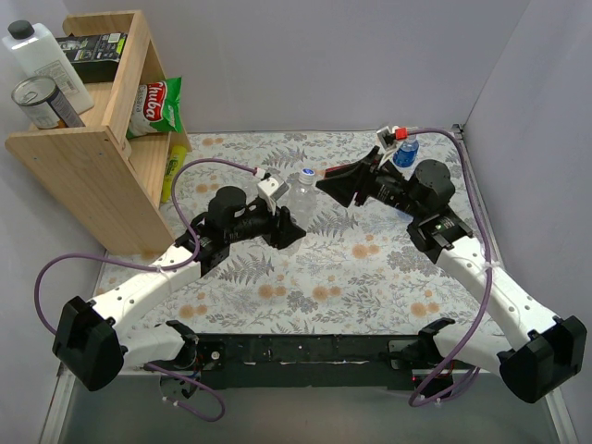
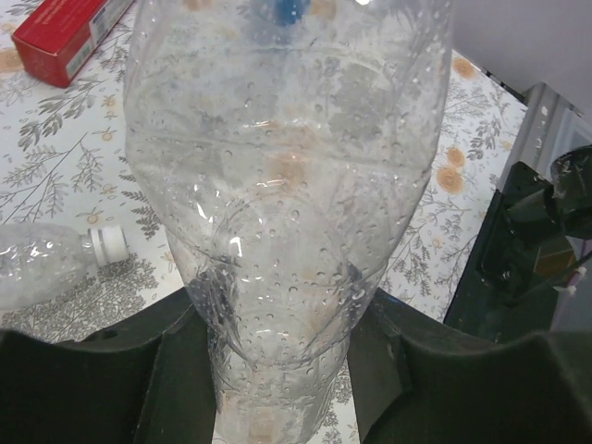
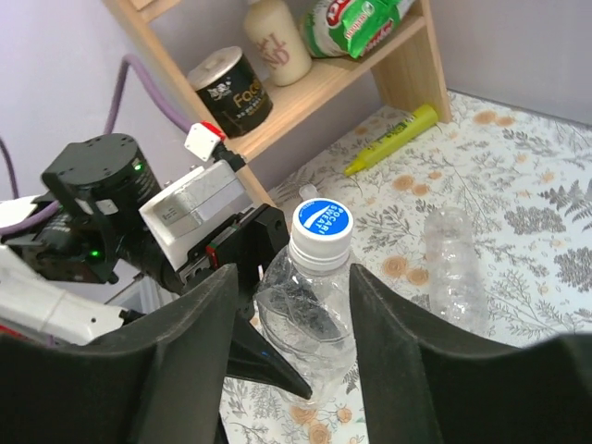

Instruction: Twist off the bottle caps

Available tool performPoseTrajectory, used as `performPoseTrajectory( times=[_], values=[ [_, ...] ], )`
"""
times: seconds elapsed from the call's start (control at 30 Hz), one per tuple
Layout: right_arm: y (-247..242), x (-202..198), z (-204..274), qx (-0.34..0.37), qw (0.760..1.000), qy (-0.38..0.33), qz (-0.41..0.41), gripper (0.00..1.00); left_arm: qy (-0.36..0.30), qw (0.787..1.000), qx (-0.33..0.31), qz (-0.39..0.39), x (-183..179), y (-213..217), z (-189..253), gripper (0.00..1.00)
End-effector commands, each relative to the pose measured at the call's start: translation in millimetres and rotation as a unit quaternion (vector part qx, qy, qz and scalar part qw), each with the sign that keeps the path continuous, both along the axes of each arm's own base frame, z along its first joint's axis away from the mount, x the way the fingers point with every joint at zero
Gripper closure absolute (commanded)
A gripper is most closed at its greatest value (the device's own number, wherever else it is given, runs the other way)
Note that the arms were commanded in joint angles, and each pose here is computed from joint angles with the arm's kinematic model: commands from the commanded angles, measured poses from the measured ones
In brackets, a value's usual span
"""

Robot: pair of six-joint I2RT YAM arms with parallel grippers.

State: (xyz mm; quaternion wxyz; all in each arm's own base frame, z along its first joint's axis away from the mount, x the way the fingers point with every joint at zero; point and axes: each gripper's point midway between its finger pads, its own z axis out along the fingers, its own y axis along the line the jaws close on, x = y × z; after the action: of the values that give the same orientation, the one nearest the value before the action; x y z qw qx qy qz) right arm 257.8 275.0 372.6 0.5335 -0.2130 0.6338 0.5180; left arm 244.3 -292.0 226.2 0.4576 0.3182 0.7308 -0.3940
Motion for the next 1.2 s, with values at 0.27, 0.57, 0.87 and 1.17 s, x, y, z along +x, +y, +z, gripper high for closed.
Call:
performPoseTrajectory(
  times=[0.27,0.57,0.87,1.17],
  values=[
    [17.5,23.0,-0.2,0.007,0.998,0.034,-0.055,0.47,-0.011,0.999,0.012,0.033,12.8,-1.4,9.2,0.62],
    [25.5,22.9,-2.1,0.011,0.998,0.031,-0.047,0.47,-0.004,0.999,0.025,0.027,9.5,-7.0,0.5,0.62],
    [25.4,25.3,1.5,0.008,0.998,0.024,-0.053,0.47,-0.005,0.999,0.042,0.023,6.4,-11.4,-7.1,0.62],
    [31.1,25.4,1.1,0.004,0.999,0.025,-0.044,0.48,-0.008,0.998,0.062,0.025,4.8,-14.2,-14.7,0.63]
  ],
)
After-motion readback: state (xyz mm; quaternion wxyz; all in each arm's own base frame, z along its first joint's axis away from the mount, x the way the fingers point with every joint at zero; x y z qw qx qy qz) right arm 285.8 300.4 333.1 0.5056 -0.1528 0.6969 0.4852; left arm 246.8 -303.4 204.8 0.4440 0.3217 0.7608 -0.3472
